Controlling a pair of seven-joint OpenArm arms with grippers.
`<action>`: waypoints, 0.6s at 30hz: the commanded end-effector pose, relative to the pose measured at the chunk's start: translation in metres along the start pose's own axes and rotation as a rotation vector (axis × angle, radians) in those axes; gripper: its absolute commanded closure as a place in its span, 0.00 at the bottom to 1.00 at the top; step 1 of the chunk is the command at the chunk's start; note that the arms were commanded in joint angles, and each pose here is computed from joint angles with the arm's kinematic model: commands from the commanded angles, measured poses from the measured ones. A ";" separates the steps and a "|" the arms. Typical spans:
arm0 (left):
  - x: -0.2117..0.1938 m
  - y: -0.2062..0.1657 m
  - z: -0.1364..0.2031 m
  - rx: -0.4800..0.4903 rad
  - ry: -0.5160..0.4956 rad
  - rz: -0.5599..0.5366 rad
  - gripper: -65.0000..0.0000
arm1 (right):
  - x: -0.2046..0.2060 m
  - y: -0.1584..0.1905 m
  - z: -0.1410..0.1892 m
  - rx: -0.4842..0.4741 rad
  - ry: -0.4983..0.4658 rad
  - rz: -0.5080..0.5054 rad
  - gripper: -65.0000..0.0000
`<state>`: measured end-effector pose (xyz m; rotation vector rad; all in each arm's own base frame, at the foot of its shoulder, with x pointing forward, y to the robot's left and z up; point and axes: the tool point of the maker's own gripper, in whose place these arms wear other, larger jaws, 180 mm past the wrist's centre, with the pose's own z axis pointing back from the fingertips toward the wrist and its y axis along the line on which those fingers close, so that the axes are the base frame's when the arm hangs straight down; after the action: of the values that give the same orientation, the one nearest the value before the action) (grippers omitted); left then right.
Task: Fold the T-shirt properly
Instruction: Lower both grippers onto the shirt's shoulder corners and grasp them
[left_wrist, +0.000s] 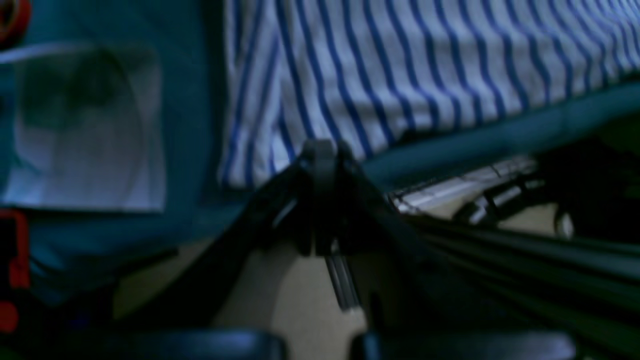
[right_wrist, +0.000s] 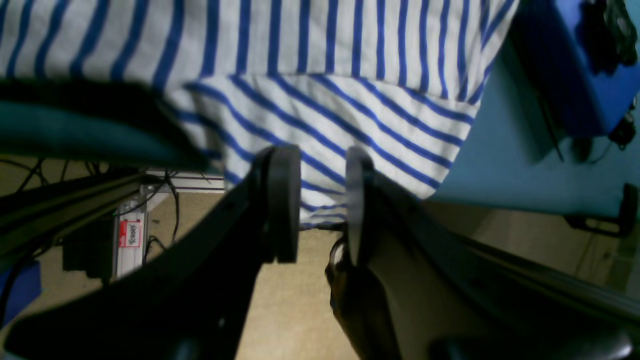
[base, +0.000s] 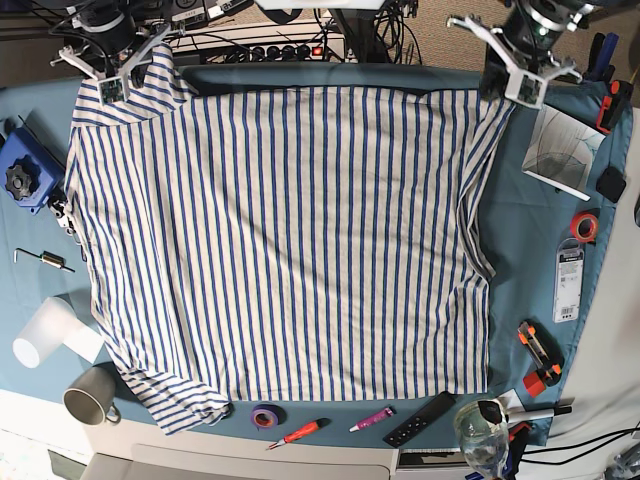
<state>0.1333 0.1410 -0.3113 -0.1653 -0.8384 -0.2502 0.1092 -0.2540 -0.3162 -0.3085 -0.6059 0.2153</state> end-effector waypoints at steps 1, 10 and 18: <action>0.011 0.000 0.002 -0.002 -0.040 -0.010 1.00 | 0.008 -0.003 0.002 -0.012 -0.032 0.004 0.75; 0.038 0.006 -0.008 0.010 -0.132 -0.031 0.82 | 0.031 -0.017 -0.003 -0.078 -0.096 0.026 0.75; 0.050 0.008 -0.010 0.013 -0.174 -0.039 0.73 | 0.041 -0.028 -0.003 -0.143 -0.133 0.075 0.62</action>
<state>0.1718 0.1404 -0.2898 -0.1542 -0.9794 -0.2617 0.1440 -0.2686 -0.2954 -0.4436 -0.7120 0.2580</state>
